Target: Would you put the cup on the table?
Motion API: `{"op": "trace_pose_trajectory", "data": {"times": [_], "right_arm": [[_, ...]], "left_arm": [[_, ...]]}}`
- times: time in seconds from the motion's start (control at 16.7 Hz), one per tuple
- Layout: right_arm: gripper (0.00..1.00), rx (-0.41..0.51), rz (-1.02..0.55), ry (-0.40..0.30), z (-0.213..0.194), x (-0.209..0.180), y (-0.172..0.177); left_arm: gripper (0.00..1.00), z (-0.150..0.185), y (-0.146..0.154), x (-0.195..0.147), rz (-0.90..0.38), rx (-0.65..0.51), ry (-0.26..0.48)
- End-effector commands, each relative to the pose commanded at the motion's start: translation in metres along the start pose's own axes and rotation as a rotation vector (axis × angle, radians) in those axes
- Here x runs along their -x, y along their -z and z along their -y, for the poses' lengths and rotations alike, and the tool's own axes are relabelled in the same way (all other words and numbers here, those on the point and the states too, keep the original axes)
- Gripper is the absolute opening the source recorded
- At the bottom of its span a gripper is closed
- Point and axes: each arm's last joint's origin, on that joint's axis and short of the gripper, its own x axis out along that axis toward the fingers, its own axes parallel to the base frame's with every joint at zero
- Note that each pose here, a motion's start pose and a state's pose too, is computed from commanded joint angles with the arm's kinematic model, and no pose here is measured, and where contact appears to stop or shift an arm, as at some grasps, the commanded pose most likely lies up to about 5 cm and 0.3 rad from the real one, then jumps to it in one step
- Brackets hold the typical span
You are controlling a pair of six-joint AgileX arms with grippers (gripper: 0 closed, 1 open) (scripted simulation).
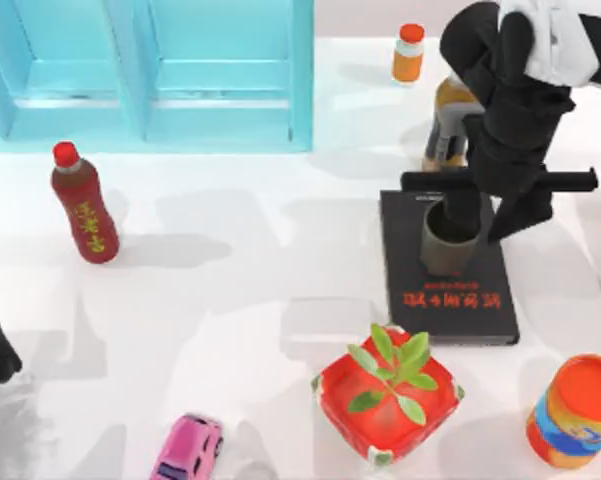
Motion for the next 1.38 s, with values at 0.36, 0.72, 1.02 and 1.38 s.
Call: {"op": "trace_pose_trajectory", "data": {"times": [0.36,0.72,1.02,1.38], "right_arm": [[0.0,0.0,0.0,0.0,0.0,0.0,0.0],[0.0,-0.001,0.005,-0.002,0.0,0.006,-0.001],[0.0,-0.001,0.003,-0.001,0.0,0.046,-0.001],[0.0,-0.002,-0.006,0.002,-0.002,0.048,0.0]], "left_arm": [[1.0,0.0,0.0,0.0,0.0,0.0,0.0],[1.0,0.0,0.0,0.0,0.0,0.0,0.0],[1.0,0.0,0.0,0.0,0.0,0.0,0.0],[1.0,0.0,0.0,0.0,0.0,0.0,0.0]]}}
